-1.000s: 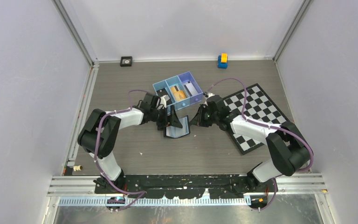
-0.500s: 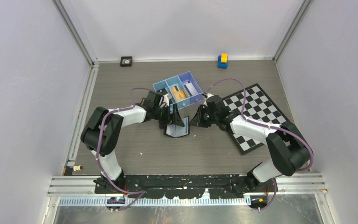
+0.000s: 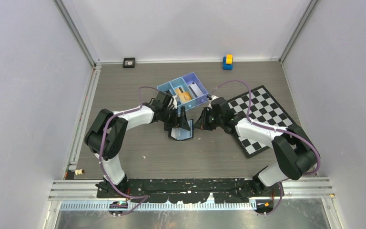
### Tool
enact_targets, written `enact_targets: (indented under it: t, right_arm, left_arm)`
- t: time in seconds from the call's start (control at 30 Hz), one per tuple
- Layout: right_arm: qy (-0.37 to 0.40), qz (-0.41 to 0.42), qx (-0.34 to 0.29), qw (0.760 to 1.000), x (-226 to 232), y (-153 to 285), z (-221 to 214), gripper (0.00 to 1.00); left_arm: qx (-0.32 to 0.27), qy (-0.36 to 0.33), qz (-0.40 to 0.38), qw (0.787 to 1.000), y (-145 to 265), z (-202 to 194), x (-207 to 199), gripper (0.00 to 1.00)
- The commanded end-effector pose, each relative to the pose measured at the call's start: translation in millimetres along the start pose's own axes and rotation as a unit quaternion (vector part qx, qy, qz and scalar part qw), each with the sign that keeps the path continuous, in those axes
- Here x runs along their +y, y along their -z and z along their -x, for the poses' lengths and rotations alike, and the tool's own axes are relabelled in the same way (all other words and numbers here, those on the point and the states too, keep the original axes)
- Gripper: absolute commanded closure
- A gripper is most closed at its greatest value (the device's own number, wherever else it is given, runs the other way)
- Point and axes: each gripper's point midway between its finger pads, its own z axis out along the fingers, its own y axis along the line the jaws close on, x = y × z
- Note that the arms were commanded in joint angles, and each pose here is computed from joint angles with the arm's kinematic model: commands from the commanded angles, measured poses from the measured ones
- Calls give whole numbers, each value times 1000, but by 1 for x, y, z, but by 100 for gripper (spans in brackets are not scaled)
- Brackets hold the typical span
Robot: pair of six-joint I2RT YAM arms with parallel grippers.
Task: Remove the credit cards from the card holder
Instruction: Remove the credit card from the card holder.
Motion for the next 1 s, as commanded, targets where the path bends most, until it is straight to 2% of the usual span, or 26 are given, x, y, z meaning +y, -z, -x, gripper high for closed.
enact_targets:
  t: [0.0,0.07,0.27,0.57,0.67,0.87,0.93,0.97]
  right_arm:
    - [17,33,-31,999,23,4,22,99]
    - [17,33,-33,999,23,5,22,100]
    - [17,34,-33,999,24,5,22,100]
    - [16,24,-38,999,20,5,24,100]
    - [12,15,-40,999,17,4,25,100]
    - [5,1,-45,999,11,2,26,98]
    - [3,-4,-47,999,9,2,27,91]
    - [1,-5,-48,999,8,2,27,81]
  left_arm:
    - [43,-8,140,989,-9,-32,69,28]
    - [45,-8,143,989,-9,-33,71,33]
    - [47,-10,147,988,-9,-33,72,40]
    - [25,3,71,997,1,-25,53,81]
    - [9,8,27,1000,5,-19,40,85]
    - [-38,13,-51,998,24,-7,16,86]
    - [-52,10,-77,996,32,-4,7,86]
    - [-63,5,-93,994,36,-1,1,86]
